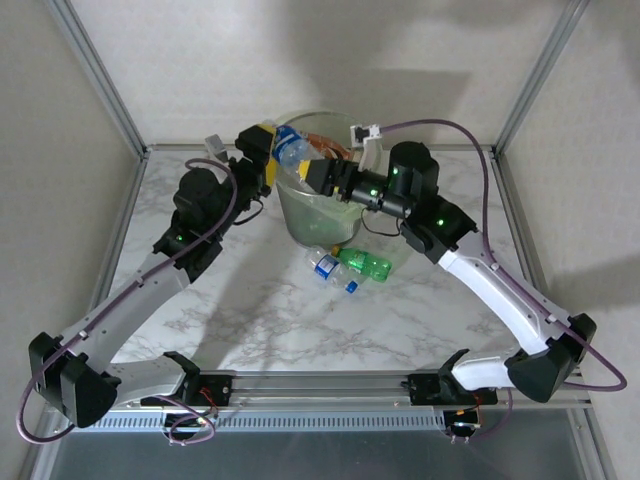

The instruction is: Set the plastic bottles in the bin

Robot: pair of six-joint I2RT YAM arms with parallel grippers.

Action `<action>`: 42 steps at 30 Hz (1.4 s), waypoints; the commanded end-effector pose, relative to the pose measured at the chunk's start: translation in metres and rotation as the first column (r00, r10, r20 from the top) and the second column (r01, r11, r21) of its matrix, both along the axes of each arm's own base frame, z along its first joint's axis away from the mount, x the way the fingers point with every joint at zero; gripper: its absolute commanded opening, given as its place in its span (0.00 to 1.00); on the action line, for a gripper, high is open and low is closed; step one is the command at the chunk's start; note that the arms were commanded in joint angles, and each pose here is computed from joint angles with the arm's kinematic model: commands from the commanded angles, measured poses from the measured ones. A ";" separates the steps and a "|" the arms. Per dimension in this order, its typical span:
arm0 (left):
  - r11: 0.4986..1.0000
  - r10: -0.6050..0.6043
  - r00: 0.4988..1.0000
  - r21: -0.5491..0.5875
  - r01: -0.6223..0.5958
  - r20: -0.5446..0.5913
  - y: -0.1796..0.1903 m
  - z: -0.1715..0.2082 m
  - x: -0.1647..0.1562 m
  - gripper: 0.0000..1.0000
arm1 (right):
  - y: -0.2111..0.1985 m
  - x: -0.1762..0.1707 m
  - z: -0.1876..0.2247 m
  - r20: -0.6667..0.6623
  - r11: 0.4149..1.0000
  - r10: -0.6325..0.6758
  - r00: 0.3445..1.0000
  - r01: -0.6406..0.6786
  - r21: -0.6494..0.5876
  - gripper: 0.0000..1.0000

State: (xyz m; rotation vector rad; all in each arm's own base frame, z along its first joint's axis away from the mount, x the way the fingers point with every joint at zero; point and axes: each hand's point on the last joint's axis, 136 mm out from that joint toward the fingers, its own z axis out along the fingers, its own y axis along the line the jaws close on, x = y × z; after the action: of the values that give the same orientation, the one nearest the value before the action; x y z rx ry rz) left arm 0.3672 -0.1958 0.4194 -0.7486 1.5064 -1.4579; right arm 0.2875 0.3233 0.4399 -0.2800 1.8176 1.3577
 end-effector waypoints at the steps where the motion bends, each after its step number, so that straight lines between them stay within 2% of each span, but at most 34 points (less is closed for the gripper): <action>1: 0.980 0.108 0.992 0.175 -0.095 -0.066 0.024 -0.019 0.003 0.99 | -0.017 0.028 0.008 0.017 0.998 -0.065 0.998 0.065 -0.019 0.58; 6: 0.900 0.286 0.946 0.380 -0.211 -0.152 0.077 -0.053 -0.011 1.00 | -0.022 0.055 -0.003 0.047 0.993 -0.047 0.998 0.052 -0.106 0.57; 8: 0.872 0.335 0.925 0.431 -0.232 -0.180 0.097 -0.067 -0.018 0.99 | -0.020 0.063 -0.012 0.054 0.989 -0.002 0.999 0.010 -0.150 0.57; 12: 0.855 0.353 0.919 0.458 -0.242 -0.174 0.117 -0.077 -0.032 1.00 | -0.016 0.082 -0.034 0.053 0.967 0.025 0.998 -0.011 -0.255 0.56; 19: 0.853 0.332 0.926 0.476 -0.213 -0.181 0.115 -0.084 -0.033 1.00 | -0.011 0.109 -0.077 -0.008 0.945 0.043 0.999 -0.043 -0.325 0.57; 22: 0.852 0.327 0.929 0.478 -0.211 -0.173 0.114 -0.083 -0.032 1.00 | -0.006 0.104 -0.096 -0.040 0.939 0.087 0.995 -0.095 -0.329 0.62; 26: 0.853 0.321 0.931 0.481 -0.204 -0.174 0.113 -0.087 -0.031 0.99 | -0.015 0.105 -0.112 -0.048 0.924 0.041 0.998 -0.056 -0.378 0.84; 31: 0.862 0.301 0.937 0.470 -0.188 -0.178 0.108 -0.090 -0.028 0.99 | -0.031 0.108 -0.088 0.019 0.924 -0.038 0.999 0.042 -0.381 0.91; 37: 0.862 0.305 0.934 0.470 -0.189 -0.184 0.108 -0.093 -0.027 0.98 | -0.047 0.101 -0.052 0.080 0.925 -0.109 0.991 0.131 -0.356 0.90; 42: 0.863 0.308 0.929 0.471 -0.183 -0.203 0.109 -0.102 -0.028 0.97 | -0.079 0.078 -0.028 0.118 0.908 -0.220 0.968 0.248 -0.337 0.90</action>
State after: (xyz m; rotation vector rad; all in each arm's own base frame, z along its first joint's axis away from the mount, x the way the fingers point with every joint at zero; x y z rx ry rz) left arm 0.3388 -0.0884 0.3238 -0.8395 1.7831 -0.7955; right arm 0.3788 0.2705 0.3890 -0.3734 1.9944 0.9031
